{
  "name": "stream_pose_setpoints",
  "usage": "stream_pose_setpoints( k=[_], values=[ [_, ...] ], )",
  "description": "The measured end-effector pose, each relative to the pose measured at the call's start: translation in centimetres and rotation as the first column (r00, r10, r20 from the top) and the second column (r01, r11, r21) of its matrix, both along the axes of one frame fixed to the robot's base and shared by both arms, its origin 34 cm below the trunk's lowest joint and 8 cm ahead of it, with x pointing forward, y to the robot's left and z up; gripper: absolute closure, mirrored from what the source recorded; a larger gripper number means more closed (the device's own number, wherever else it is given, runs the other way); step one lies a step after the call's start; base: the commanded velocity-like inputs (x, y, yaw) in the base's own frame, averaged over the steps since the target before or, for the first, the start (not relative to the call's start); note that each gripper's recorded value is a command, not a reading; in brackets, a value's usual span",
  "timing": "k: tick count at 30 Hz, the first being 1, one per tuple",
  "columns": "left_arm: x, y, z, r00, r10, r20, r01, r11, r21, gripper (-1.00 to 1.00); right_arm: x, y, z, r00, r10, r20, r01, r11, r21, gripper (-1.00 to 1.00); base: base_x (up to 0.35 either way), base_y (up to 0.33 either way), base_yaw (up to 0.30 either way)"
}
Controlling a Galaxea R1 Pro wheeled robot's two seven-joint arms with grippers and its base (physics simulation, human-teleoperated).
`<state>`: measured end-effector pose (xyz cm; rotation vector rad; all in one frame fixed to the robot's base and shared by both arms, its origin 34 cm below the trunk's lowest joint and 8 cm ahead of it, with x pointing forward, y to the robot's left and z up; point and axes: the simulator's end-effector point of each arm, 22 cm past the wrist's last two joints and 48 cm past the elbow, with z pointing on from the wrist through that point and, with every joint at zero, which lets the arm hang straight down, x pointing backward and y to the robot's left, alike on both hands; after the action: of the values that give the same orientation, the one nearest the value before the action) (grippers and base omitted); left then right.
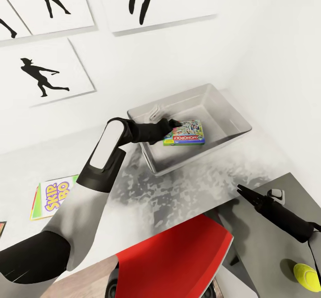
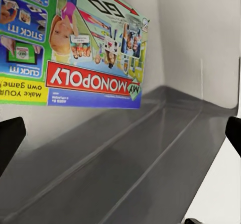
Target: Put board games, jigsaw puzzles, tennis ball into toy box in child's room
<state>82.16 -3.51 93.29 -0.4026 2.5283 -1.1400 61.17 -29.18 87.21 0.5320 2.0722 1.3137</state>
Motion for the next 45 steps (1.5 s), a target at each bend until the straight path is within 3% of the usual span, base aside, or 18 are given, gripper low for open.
stream_pose_setpoints(
  k=[9,17,26,32,45],
  values=[
    [0.5,1.1,-0.8,1.000,0.013,0.025,-0.014,0.997,0.070,-1.00,0.0,0.0,0.0,1.000,0.000,0.000,0.000,1.000,0.000,-1.00,0.000,0.000,0.000],
    [0.7,1.5,-0.9,0.999,0.014,0.035,-0.018,0.996,0.092,-1.00,0.0,0.0,0.0,1.000,0.000,-0.001,0.000,1.000,0.000,-1.00,0.000,0.000,0.000],
    [1.2,1.5,1.6,0.996,0.009,0.090,-0.016,0.997,0.072,-1.00,0.0,0.0,0.0,1.000,0.000,-0.001,0.000,1.000,-0.001,-1.00,0.000,0.000,0.000],
    [1.1,1.4,3.3,0.991,-0.024,0.128,0.016,0.998,0.062,-1.00,0.0,0.0,0.0,1.000,0.000,-0.001,0.000,1.000,0.000,-1.00,0.000,0.000,0.000],
    [0.9,1.4,4.1,0.988,-0.048,0.144,0.039,0.997,0.062,-1.00,0.0,0.0,0.0,1.000,0.001,-0.001,-0.001,1.000,-0.001,-1.00,0.000,0.000,0.000]
  ],
)
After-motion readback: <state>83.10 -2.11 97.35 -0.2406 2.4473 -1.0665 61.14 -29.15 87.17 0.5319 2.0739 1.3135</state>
